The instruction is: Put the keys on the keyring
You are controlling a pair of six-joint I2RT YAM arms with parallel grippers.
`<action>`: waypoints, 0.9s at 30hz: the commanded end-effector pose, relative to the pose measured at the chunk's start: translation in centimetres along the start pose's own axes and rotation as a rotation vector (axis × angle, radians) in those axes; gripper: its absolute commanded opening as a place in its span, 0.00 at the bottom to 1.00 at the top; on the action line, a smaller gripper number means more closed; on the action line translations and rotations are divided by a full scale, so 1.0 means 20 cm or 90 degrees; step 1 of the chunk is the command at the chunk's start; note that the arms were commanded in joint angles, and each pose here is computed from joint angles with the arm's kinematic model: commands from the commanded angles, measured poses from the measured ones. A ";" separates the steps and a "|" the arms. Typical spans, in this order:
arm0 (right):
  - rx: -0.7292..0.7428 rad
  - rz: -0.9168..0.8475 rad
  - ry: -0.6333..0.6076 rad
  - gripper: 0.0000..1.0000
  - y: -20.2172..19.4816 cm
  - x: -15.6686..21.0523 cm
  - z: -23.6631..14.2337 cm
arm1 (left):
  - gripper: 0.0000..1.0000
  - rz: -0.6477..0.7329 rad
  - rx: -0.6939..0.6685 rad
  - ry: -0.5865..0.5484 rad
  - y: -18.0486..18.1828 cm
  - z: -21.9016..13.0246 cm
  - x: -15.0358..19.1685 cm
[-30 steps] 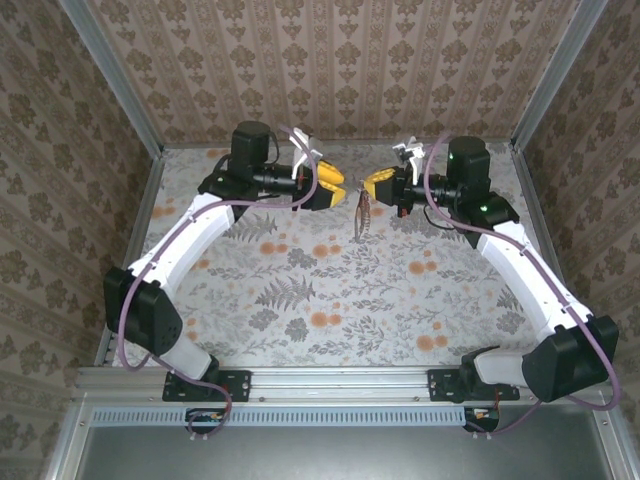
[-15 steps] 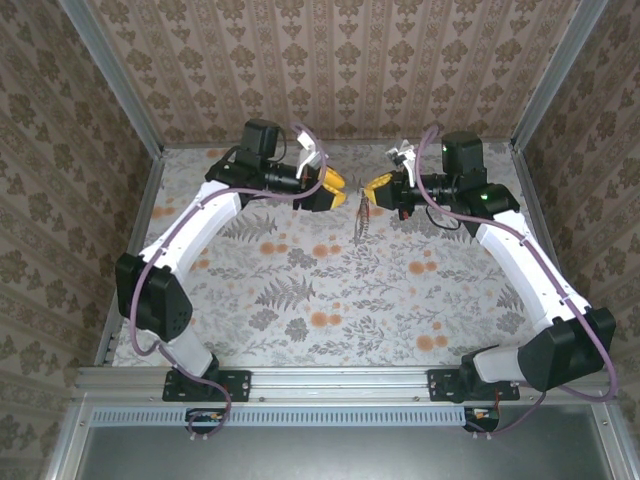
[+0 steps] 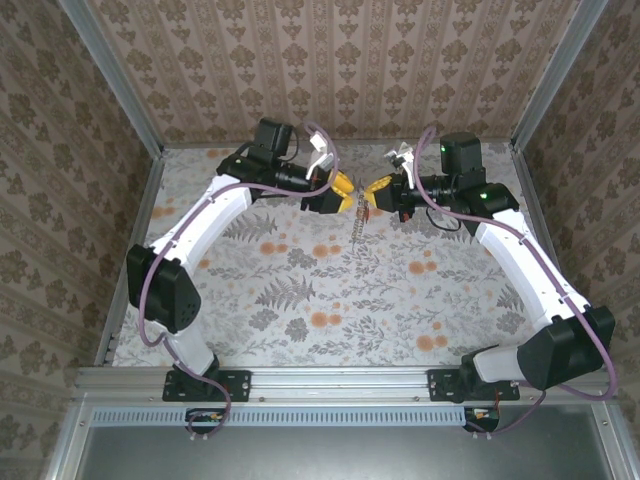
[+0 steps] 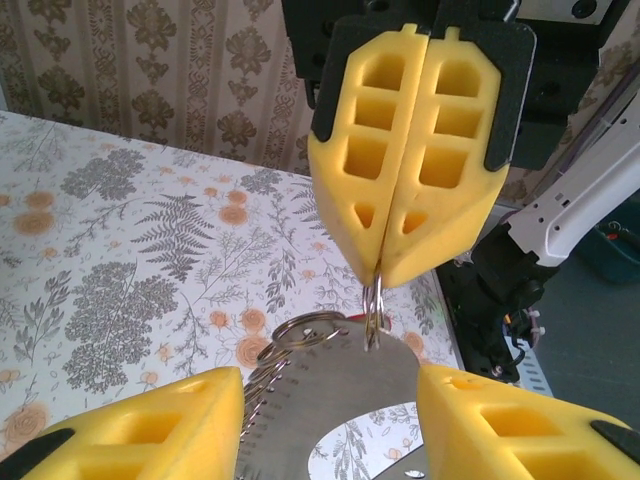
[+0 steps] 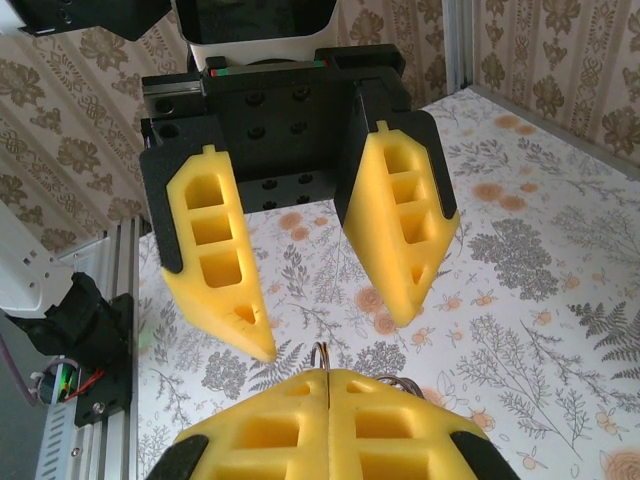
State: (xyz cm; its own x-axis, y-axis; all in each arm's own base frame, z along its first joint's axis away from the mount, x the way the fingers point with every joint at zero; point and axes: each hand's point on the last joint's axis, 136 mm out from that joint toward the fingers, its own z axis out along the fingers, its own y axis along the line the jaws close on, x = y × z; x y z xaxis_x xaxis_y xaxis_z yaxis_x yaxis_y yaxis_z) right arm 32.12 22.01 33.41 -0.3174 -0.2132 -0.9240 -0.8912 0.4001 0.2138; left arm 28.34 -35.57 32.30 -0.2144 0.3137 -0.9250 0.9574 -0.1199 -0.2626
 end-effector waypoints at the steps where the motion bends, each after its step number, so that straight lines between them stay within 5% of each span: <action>1: -0.024 -0.018 -0.011 0.00 0.03 -0.05 0.00 | 0.50 0.016 0.027 -0.005 -0.04 0.01 -0.03; 27: -0.025 -0.020 -0.004 0.00 0.04 -0.04 0.01 | 0.39 0.022 0.033 -0.021 -0.02 0.02 -0.07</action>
State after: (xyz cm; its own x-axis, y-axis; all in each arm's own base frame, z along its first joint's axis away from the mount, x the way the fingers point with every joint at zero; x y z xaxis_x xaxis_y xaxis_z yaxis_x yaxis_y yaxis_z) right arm 32.12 22.34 32.86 -0.3322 -0.2203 -0.9171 -0.8914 0.3911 0.2290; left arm 28.44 -36.14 32.13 -0.2098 0.3054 -0.9288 0.9540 -0.1440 -0.2628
